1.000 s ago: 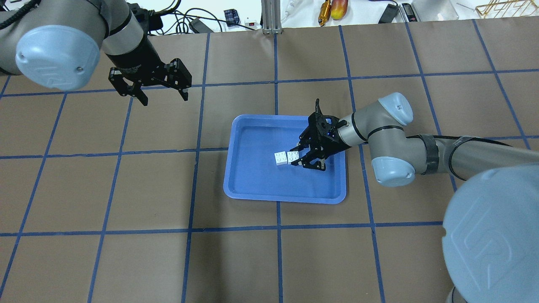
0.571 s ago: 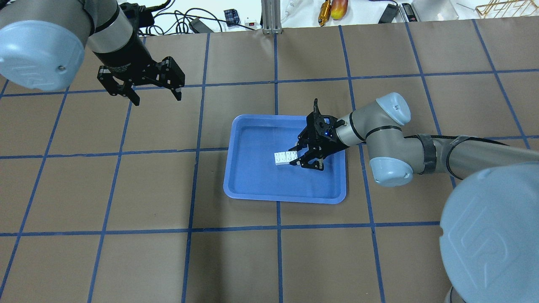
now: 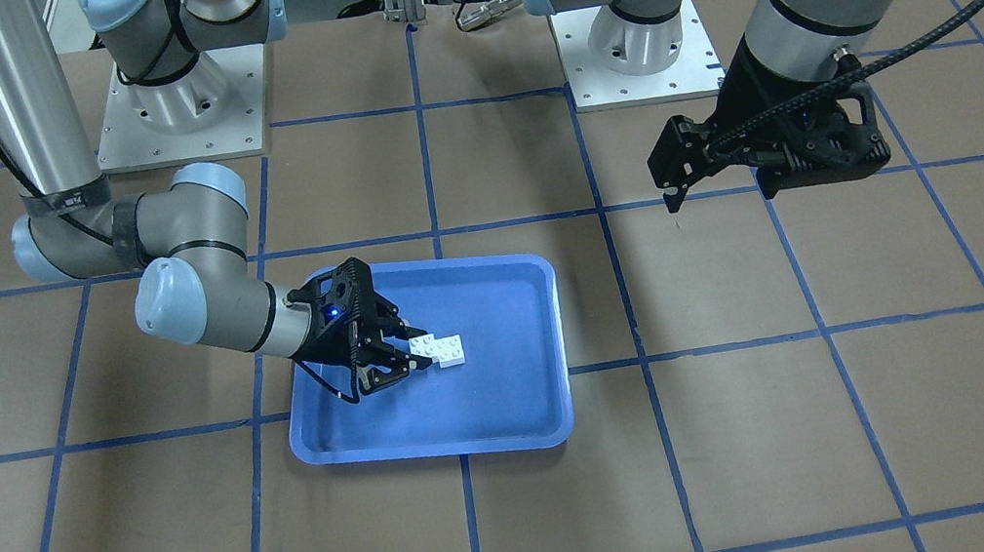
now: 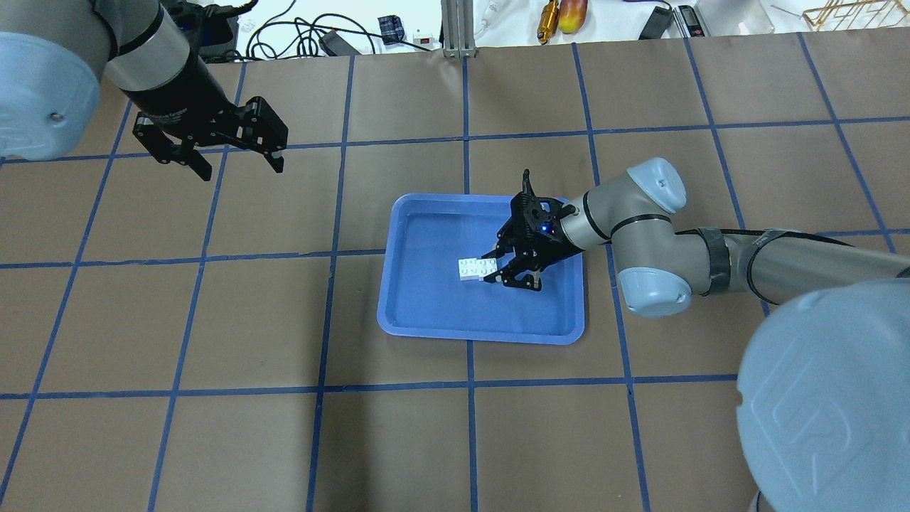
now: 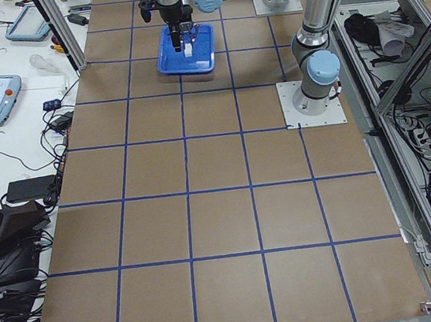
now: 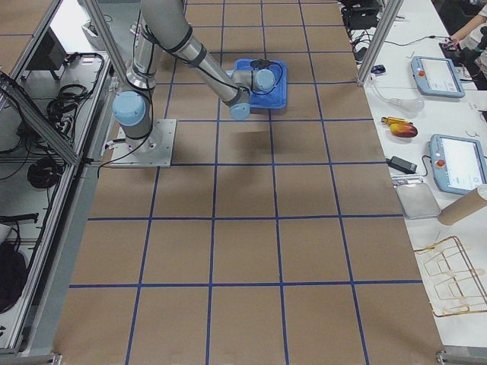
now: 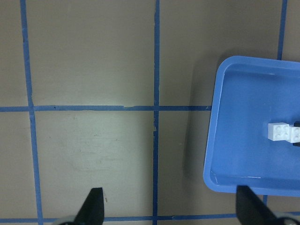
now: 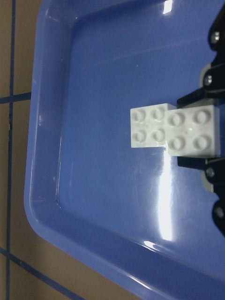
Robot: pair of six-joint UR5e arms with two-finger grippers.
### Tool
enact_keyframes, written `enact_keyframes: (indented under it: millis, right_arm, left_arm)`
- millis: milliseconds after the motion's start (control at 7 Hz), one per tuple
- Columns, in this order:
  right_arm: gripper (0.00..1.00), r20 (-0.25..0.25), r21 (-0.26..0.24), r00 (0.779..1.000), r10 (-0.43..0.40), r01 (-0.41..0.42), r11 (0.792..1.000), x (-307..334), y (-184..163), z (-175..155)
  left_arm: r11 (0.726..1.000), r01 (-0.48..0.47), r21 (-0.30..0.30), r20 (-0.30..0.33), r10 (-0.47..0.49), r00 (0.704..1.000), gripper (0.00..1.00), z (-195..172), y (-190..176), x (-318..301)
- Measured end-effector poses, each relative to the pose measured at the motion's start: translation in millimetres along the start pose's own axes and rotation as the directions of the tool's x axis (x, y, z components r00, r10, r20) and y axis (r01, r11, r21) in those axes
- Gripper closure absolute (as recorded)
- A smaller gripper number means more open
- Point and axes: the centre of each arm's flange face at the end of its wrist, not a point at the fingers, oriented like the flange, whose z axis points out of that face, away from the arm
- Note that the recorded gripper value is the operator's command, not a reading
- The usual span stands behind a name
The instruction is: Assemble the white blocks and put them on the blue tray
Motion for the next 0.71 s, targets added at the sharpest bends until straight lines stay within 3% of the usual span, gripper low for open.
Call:
enact_keyframes:
  millis: [714]
  right_arm:
    - [1.00,0.003,0.000,1.000,0.003,-0.003,1.000,0.9,4.7,5.0]
  left_arm:
    - [1.000,-0.005,-0.014,-0.008,0.005,1.000,0.00,1.5,2.2,2.6]
